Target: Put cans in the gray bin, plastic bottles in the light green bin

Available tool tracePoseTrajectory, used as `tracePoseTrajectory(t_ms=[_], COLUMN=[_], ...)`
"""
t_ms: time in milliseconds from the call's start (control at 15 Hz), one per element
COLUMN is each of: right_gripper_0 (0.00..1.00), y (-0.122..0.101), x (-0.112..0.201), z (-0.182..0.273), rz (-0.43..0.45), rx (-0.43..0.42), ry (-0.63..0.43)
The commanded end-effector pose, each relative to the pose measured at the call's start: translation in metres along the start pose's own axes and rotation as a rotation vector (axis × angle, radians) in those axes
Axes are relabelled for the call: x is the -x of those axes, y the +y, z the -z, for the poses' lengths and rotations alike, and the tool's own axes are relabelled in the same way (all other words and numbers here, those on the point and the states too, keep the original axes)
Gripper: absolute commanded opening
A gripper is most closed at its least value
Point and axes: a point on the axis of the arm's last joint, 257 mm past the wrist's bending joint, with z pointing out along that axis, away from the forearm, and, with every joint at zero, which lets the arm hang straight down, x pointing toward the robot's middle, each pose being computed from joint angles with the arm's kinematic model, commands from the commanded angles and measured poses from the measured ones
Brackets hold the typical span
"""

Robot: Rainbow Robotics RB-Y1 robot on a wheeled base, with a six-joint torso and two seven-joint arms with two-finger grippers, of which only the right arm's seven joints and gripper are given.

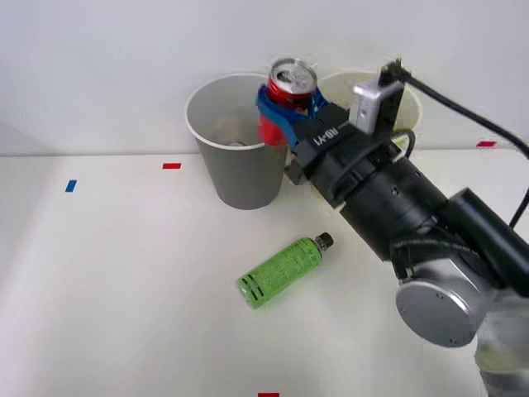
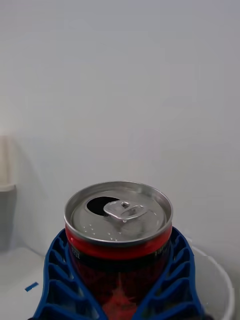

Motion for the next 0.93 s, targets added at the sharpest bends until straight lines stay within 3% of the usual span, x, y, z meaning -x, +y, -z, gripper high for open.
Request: tracePoseTrajectory(t_ms=[67,600,933], right_gripper_0=[0.0,0.0,0.0], y=[0.001,-0.024,-0.037], x=[0.015,-0.034,-0.065], z=[-0.031,-0.12,-0.141], rz=[-0.038,0.004,0.039], rx=[0.026,-0.007,-0.034], ry=[0.014,0.073,0.062])
